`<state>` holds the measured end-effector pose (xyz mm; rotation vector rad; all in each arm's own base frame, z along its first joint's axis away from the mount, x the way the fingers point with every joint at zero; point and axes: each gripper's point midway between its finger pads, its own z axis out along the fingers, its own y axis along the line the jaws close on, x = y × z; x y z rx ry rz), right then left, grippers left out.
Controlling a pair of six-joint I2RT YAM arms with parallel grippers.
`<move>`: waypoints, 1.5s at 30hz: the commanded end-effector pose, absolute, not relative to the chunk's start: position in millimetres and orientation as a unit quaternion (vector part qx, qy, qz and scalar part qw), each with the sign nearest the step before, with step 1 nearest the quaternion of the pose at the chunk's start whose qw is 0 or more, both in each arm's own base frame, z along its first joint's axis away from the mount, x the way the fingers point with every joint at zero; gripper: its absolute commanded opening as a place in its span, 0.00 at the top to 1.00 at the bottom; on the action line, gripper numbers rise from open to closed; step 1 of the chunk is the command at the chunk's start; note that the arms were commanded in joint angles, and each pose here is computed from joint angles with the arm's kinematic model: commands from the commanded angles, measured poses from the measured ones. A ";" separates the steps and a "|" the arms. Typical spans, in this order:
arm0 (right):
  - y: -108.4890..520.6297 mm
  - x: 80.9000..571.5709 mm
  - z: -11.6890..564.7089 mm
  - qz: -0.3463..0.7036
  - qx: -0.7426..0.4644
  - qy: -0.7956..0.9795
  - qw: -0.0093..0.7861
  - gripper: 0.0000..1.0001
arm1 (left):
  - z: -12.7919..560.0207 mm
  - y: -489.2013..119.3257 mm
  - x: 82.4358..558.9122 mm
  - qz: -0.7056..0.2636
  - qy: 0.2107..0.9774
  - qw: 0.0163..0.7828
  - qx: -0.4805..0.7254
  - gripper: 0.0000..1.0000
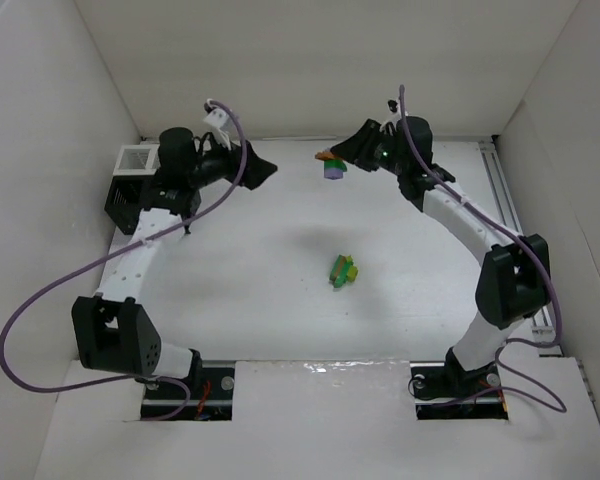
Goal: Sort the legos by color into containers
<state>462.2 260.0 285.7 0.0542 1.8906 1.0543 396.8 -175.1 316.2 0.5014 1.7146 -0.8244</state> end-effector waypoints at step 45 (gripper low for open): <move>271.8 488.2 353.9 0.475 0.362 0.676 0.432 1.00 | 347.1 -296.1 448.9 -0.407 0.668 0.610 0.122 0.33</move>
